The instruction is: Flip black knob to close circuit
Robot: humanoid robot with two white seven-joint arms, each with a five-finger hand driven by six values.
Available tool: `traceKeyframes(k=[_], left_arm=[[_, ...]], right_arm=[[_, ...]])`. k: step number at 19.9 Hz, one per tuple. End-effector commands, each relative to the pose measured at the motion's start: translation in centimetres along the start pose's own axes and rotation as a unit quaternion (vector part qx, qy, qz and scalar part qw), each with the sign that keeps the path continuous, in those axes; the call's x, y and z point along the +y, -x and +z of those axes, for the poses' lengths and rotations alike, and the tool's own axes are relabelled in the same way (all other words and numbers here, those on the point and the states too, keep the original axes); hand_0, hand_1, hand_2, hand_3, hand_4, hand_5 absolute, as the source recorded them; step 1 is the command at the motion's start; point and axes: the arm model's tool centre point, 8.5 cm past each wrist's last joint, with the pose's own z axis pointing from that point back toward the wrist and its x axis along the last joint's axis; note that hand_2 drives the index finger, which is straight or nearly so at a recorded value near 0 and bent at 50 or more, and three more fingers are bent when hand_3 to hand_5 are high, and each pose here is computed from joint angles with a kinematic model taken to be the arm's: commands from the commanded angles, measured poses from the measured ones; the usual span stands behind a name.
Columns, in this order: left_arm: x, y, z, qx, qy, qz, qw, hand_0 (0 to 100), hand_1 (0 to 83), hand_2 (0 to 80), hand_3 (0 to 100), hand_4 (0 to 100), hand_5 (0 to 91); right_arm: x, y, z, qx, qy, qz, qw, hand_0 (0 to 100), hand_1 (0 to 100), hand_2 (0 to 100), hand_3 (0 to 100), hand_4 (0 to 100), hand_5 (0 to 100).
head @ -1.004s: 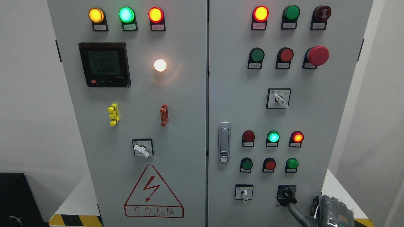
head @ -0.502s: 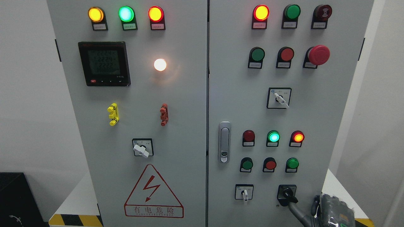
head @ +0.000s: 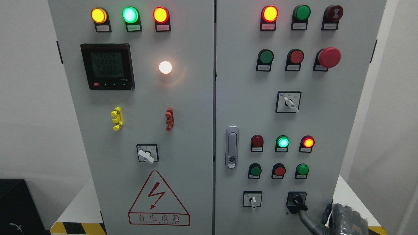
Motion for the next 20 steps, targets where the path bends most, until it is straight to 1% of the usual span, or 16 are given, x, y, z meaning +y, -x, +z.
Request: traceKeyframes(k=[1, 14, 17, 20], left_arm=[[0.0, 0.4, 0.1, 0.004, 0.002, -0.011, 1.0, 12, 55.6, 0.0, 0, 0, 0.0], [0.0, 0.4, 0.1, 0.003, 0.001, -0.011, 1.0, 12, 55.6, 0.0, 0, 0, 0.0], [0.0, 0.4, 0.1, 0.003, 0.002, -0.011, 1.0, 12, 55.6, 0.0, 0, 0, 0.0], [0.0, 0.4, 0.1, 0.004, 0.002, -0.011, 1.0, 12, 55.6, 0.0, 0, 0, 0.0]], right_arm=[[0.3, -0.7, 0.4, -0.019, -0.006, 0.004, 1.0, 0, 15, 79, 93, 77, 80], [1.4, -2.9, 0.9, -0.049, -0.017, 0.005, 0.999, 0, 15, 79, 93, 77, 80], [1.8, -3.1, 1.6, -0.057, -0.024, -0.009, 0.998, 0, 15, 79, 93, 77, 80], [1.5, -3.4, 2.4, -0.066, -0.02, -0.024, 0.997, 0, 15, 79, 93, 76, 79]])
